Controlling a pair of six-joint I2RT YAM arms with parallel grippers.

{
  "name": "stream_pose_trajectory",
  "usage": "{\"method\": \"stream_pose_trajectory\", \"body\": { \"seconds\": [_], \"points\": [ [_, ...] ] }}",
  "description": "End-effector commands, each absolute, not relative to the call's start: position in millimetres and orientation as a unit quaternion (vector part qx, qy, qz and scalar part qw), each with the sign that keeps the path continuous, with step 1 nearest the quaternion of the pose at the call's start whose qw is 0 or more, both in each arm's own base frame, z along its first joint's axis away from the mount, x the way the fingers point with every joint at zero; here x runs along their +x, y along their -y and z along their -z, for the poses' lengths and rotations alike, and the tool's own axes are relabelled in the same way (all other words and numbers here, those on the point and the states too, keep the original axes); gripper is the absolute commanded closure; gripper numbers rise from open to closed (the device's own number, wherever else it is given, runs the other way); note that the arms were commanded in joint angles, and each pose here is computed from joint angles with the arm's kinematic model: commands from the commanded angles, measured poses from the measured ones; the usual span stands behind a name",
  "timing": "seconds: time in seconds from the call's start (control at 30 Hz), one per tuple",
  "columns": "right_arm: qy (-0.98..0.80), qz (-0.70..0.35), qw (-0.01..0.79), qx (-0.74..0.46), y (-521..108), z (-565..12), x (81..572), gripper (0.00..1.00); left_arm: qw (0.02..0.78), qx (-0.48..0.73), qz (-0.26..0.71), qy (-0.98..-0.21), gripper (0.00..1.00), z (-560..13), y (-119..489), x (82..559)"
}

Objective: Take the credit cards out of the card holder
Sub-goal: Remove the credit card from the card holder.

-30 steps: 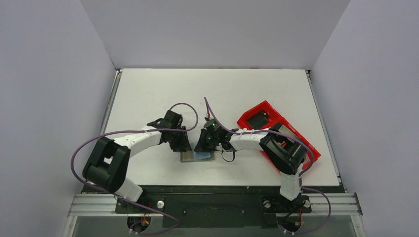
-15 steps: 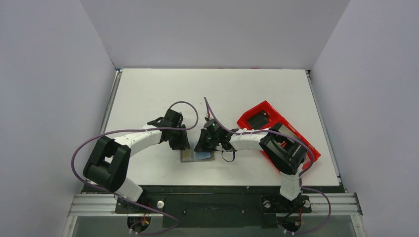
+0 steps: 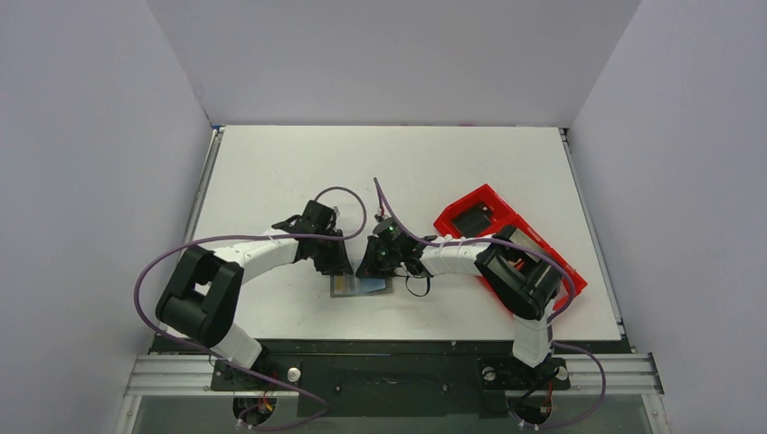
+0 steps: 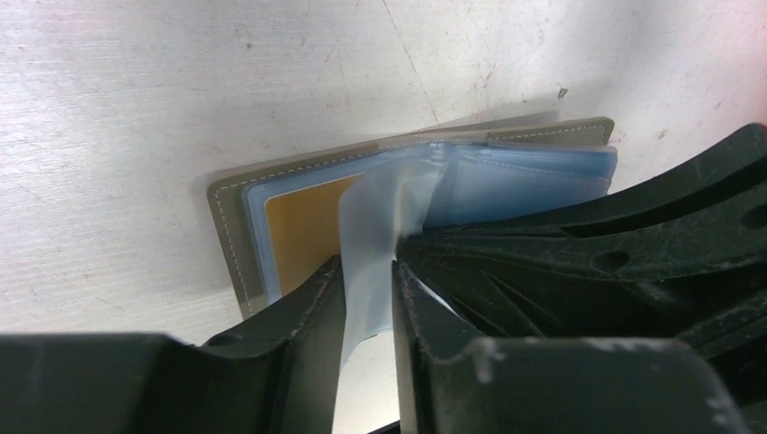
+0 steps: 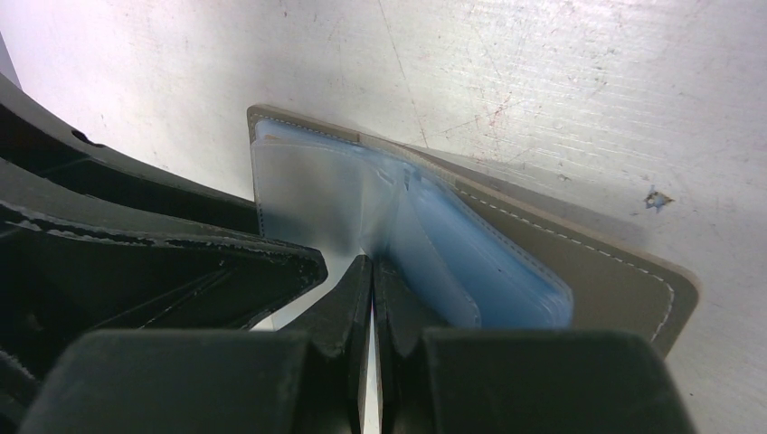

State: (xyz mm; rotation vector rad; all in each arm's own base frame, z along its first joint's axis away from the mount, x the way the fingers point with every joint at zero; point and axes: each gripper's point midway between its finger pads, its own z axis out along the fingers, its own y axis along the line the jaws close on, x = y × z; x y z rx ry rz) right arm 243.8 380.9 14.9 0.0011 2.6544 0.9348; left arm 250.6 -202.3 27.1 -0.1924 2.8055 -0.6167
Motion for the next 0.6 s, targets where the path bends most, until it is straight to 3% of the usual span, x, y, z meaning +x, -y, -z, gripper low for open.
{"method": "stream_pose_trajectory", "body": {
  "seconds": [0.0, 0.13, 0.17, 0.33, 0.57],
  "points": [
    [-0.962, -0.232, 0.142, 0.002, -340.7, 32.0, 231.2, 1.0, 0.13, -0.056, 0.23, -0.963, 0.85, -28.5, 210.4, 249.4],
    [-0.959, -0.234, 0.156, -0.011, -344.3, 13.0, 237.9, 0.99, 0.133, -0.064, 0.217, -0.965, 0.98, -29.7, 205.1, 248.7],
    [-0.958, -0.237, 0.164, -0.015, -346.6, 5.7, 241.7, 0.94, 0.132, -0.065, 0.215, -0.966, 1.0, -30.0, 204.0, 247.6],
    [-0.946, -0.256, 0.197, -0.03, -354.4, -41.6, 252.9, 0.77, 0.141, -0.074, 0.208, -0.965, 1.0, -38.7, 199.7, 247.6],
    [-0.932, -0.273, 0.237, -0.033, -351.1, -94.5, 258.8, 0.7, 0.151, -0.073, 0.218, -0.961, 1.0, -52.0, 206.6, 248.9]
  ]
}}
